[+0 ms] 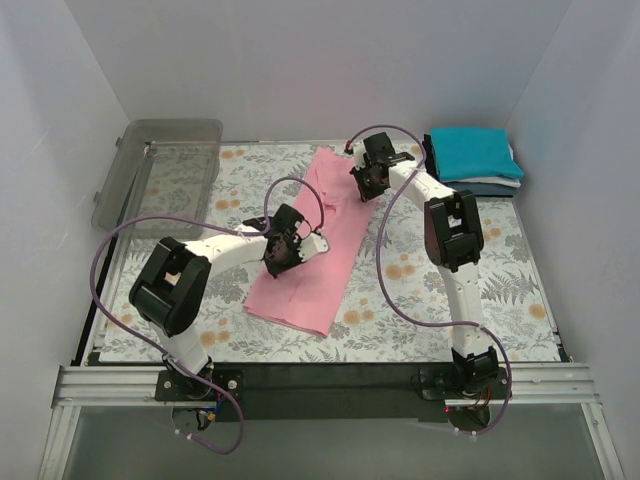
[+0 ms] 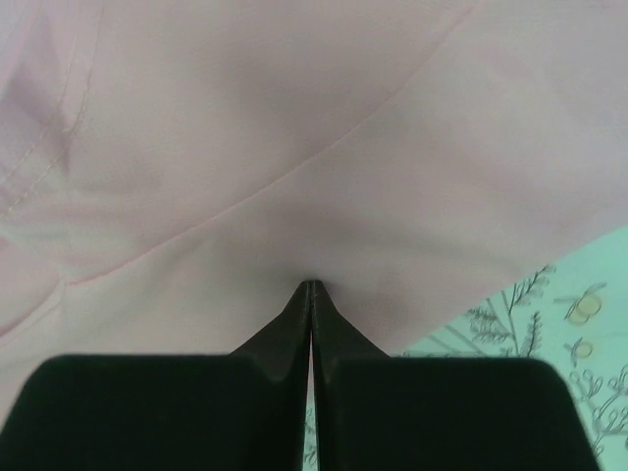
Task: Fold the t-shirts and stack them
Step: Fold the tshirt
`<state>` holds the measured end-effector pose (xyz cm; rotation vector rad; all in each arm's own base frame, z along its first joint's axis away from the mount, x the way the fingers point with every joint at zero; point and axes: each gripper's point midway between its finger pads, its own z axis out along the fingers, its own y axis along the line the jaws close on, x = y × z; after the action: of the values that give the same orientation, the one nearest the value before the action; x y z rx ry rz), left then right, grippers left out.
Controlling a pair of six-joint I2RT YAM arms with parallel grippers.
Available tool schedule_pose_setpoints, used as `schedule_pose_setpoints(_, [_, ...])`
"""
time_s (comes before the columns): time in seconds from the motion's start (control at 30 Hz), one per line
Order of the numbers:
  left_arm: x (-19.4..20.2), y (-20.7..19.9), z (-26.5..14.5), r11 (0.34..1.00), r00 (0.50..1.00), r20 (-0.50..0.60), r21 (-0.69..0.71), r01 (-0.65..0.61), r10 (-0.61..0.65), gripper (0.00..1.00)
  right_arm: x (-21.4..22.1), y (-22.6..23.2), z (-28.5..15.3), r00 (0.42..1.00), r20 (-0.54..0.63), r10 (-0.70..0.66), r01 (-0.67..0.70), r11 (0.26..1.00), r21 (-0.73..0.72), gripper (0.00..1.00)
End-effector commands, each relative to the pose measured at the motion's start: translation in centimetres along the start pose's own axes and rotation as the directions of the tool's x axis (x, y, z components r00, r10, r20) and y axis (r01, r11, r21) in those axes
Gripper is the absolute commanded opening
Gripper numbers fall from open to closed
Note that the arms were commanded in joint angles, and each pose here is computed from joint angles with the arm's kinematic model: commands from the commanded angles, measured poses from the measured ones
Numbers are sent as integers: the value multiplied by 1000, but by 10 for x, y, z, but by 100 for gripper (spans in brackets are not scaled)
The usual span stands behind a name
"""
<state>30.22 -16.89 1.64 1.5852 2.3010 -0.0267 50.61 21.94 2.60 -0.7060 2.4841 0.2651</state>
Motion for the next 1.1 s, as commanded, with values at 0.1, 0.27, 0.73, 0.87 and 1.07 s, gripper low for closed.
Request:
schedule_pose_setpoints(0.1, [-28, -100, -7, 963, 1000, 4, 269, 12, -14, 5, -39, 11, 30, 986, 110, -125, 136, 986, -97, 1])
schedule_pose_setpoints(0.27, [-68, -94, -16, 963, 997, 24, 264, 58, -67, 7, -79, 20, 10, 955, 212, -207, 225, 972, -67, 1])
schedule_pose_setpoints(0.73, [-114, 98, -17, 731, 703, 221, 329, 598, -676, 6, -76, 51, -67, 960, 254, -116, 166, 968, -187, 1])
schedule_pose_setpoints(0.87, [-116, 116, 4, 674, 637, 232, 353, 649, -735, 6, -65, 53, -37, 976, 208, -69, 118, 966, -231, 1])
schedule_pose_setpoints(1.07, [-116, 124, 25, 621, 590, 206, 361, 695, -780, 4, -52, 52, -15, 985, 164, -53, 91, 968, -233, 1])
